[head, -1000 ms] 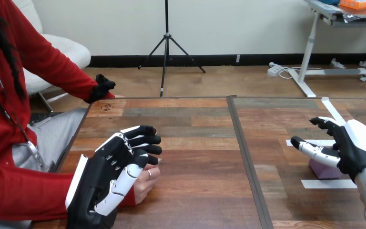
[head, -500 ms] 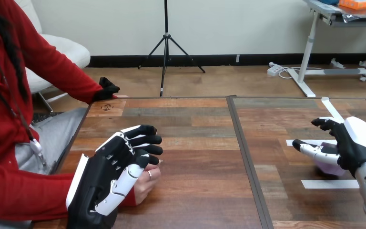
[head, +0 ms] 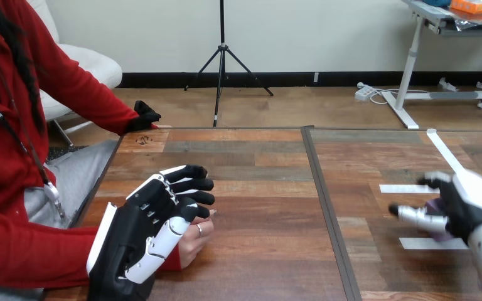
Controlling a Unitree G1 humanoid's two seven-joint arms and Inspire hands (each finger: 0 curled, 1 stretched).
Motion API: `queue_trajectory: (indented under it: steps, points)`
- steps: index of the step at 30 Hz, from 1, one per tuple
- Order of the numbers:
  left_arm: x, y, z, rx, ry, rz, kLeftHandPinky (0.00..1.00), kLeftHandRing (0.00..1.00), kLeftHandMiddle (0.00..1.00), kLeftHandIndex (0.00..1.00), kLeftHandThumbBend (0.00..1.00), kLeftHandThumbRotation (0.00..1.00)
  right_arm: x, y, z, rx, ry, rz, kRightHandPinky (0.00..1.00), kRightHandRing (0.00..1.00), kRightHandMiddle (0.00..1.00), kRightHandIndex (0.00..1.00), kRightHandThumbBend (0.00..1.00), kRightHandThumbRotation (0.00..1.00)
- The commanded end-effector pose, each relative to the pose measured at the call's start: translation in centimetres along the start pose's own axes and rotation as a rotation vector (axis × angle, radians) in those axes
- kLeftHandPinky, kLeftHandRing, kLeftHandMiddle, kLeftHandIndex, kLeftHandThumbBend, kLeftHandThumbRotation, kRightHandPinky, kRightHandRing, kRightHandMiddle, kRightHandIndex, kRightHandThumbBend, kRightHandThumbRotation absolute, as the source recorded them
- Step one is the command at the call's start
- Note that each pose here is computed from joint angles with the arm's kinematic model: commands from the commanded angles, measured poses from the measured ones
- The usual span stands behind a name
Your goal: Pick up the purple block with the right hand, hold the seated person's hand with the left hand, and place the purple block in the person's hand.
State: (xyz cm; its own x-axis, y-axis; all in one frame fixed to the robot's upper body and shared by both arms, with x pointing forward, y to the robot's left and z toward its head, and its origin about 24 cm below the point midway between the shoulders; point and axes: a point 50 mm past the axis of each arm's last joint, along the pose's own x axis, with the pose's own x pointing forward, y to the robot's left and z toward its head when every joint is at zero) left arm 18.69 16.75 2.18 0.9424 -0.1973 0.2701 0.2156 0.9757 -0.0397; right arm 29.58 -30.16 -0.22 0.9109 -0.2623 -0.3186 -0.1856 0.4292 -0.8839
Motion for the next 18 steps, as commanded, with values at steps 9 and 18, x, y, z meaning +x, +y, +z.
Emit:
queue_trajectory:
  steps: [9,18]
  points:
    - [1.55,0.12,1.38,0.021,-0.094,-0.022,0.56,0.63,0.67,0.67,0.63,0.56,1.04,-1.15,1.4,0.03,-0.006,-0.036,0.72,0.86,0.87,0.85,0.75,0.55]
    - [1.52,0.2,1.42,0.033,-0.092,-0.022,0.56,0.63,0.67,0.67,0.63,0.57,1.11,-1.12,1.63,0.038,-0.008,-0.034,0.71,0.86,0.87,0.84,0.75,0.51]
